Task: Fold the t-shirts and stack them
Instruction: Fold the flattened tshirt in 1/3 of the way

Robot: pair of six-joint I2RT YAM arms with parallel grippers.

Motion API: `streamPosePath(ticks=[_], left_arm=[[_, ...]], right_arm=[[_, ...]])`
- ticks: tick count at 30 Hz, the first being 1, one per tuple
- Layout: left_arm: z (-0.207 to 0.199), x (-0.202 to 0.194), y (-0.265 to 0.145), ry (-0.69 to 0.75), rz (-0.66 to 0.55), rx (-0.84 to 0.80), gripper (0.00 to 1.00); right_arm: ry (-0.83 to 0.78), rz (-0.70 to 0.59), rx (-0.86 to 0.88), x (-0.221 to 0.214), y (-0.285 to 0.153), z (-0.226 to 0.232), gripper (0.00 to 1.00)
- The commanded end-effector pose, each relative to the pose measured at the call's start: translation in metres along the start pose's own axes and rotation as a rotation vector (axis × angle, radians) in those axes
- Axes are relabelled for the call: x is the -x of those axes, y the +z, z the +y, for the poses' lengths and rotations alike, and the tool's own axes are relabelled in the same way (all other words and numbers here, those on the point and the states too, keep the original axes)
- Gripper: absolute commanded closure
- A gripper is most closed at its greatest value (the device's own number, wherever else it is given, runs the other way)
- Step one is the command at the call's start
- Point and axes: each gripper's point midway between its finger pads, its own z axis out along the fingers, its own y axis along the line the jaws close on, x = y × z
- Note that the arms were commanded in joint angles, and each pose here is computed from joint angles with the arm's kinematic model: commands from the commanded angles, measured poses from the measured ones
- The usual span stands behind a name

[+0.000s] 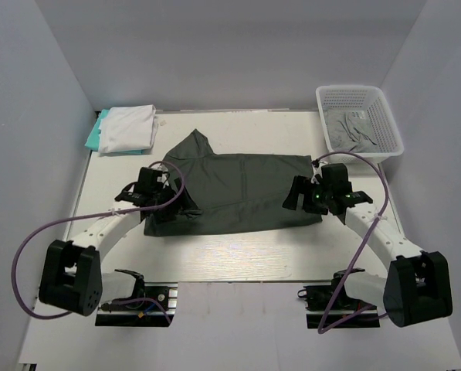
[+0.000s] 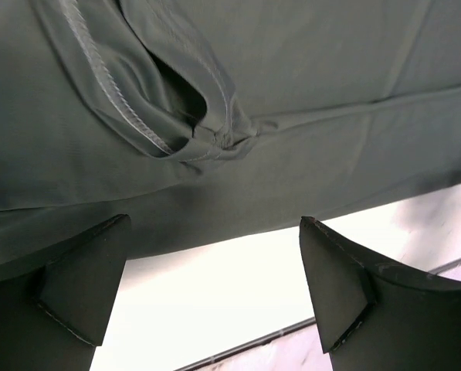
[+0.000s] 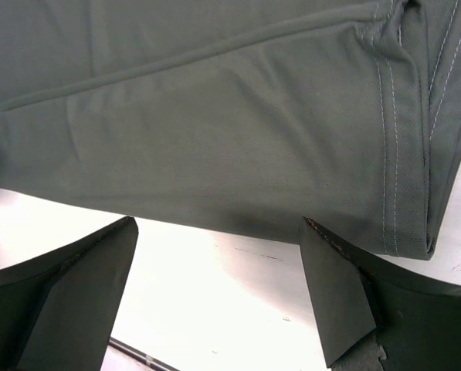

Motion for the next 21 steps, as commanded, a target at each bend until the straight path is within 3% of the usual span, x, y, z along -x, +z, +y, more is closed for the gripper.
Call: streamPosePath(ticks=[1,16,21], left_arm=[[-0.017,0.003,0.003,0.039,0.001,-0.058,0.0],[-0.012,0.016,0.043,0.028,-0.011,0.03,0.0],[-0.01,0.032,0.044,0.01,-0.071,0.063,0.0]], right_arm=[[-0.028,-0.047,0.003,0.022,-0.002,0.005,0.1],[-0.024,0.009,-0.031,0.016,0.01,-0.004,0.1],[-0.013,0.029,-0.028,0.014,0.015,-0.004,0.1]])
